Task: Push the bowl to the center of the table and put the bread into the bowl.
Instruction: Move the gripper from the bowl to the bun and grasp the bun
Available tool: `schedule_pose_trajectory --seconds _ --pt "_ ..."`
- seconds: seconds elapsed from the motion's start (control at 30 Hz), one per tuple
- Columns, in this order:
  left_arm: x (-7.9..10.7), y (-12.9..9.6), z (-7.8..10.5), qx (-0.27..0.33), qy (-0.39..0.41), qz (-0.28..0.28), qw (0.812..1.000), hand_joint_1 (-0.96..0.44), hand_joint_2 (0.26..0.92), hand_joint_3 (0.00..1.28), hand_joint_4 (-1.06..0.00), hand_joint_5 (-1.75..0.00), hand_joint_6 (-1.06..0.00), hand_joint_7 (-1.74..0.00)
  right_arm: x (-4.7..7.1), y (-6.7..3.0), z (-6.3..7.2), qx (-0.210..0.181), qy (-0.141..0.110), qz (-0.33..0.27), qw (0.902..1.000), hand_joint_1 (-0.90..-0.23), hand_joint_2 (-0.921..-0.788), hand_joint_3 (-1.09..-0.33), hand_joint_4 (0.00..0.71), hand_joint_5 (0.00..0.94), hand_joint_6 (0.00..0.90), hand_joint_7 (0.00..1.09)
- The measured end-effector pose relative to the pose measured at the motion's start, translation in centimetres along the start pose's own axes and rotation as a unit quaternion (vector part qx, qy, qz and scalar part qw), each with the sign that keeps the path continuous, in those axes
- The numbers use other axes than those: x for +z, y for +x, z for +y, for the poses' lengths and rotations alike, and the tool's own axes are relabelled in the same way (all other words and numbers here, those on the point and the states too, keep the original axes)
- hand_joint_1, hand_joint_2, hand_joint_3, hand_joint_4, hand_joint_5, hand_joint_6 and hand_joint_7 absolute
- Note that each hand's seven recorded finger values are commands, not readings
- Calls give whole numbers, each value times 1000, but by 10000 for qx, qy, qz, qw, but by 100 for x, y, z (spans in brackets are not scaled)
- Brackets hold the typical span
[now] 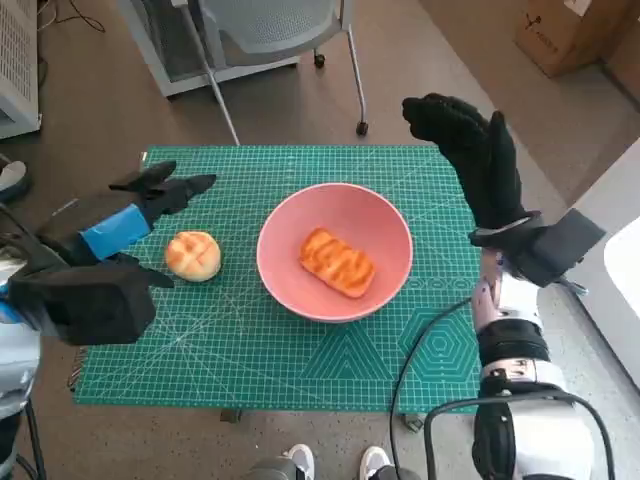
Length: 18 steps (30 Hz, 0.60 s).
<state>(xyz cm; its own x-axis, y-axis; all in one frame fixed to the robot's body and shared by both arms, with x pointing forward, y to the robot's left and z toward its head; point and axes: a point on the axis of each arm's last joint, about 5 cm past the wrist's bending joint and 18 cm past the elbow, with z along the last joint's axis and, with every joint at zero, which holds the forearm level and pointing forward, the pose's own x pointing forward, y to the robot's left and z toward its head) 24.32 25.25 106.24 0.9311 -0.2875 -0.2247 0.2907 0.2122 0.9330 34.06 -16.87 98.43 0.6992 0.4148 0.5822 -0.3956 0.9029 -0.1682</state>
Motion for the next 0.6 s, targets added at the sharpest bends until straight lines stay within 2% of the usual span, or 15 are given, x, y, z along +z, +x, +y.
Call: schedule_pose_trajectory --seconds 0.6 --pt "-123 445 -216 -457 252 712 9961 -24 709 12 -30 -8 -231 -16 18 -14 -51 2 -91 17 10000 -634 -921 -637 198 0 338 0"
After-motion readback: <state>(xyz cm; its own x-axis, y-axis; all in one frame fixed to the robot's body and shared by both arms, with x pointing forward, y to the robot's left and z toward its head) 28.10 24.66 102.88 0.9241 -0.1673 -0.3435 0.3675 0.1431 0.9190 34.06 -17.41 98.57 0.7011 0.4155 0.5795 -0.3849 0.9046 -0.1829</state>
